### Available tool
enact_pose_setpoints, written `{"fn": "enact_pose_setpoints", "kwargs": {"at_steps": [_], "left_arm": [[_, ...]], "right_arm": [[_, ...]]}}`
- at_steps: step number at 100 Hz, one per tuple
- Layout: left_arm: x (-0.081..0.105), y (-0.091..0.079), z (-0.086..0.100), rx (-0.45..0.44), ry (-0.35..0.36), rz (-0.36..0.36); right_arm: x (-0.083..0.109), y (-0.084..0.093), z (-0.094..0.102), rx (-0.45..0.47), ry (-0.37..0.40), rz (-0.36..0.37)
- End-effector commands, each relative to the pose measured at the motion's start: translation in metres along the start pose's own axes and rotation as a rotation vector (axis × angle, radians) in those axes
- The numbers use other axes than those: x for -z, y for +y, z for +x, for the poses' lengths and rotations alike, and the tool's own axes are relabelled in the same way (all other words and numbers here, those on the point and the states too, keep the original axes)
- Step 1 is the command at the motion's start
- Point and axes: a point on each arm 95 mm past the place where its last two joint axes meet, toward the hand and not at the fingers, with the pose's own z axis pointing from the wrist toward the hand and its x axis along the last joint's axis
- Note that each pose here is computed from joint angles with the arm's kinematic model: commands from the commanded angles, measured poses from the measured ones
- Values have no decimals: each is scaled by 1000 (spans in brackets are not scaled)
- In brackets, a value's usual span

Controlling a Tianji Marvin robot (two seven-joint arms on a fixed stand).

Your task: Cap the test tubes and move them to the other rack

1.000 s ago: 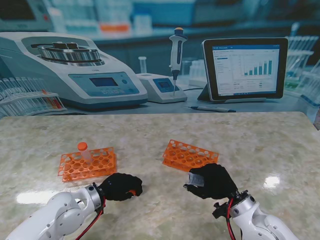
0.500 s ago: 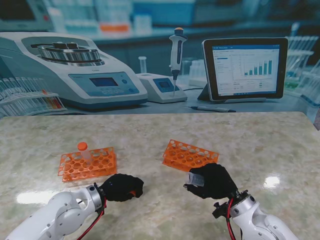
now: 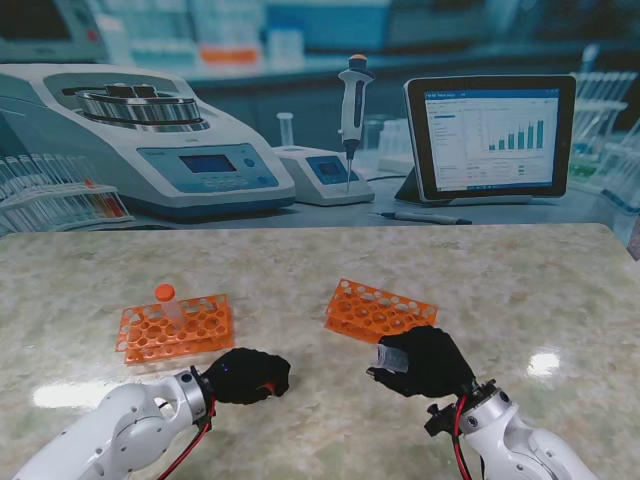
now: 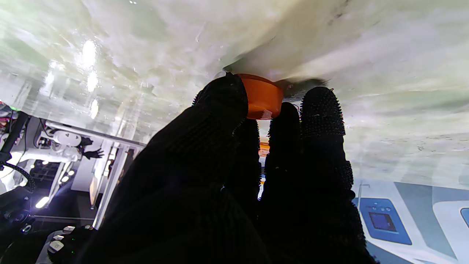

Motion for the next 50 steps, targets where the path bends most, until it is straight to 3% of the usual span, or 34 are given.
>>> {"fn": "enact_pose_setpoints", "kwargs": {"at_steps": [1, 50], "left_arm": [[-1, -1, 2, 2, 6, 9], [-6, -17, 5, -7, 25, 52]], "right_arm": [[2, -4, 0, -9, -6, 7], [0, -5, 0, -12, -5, 13]]}}
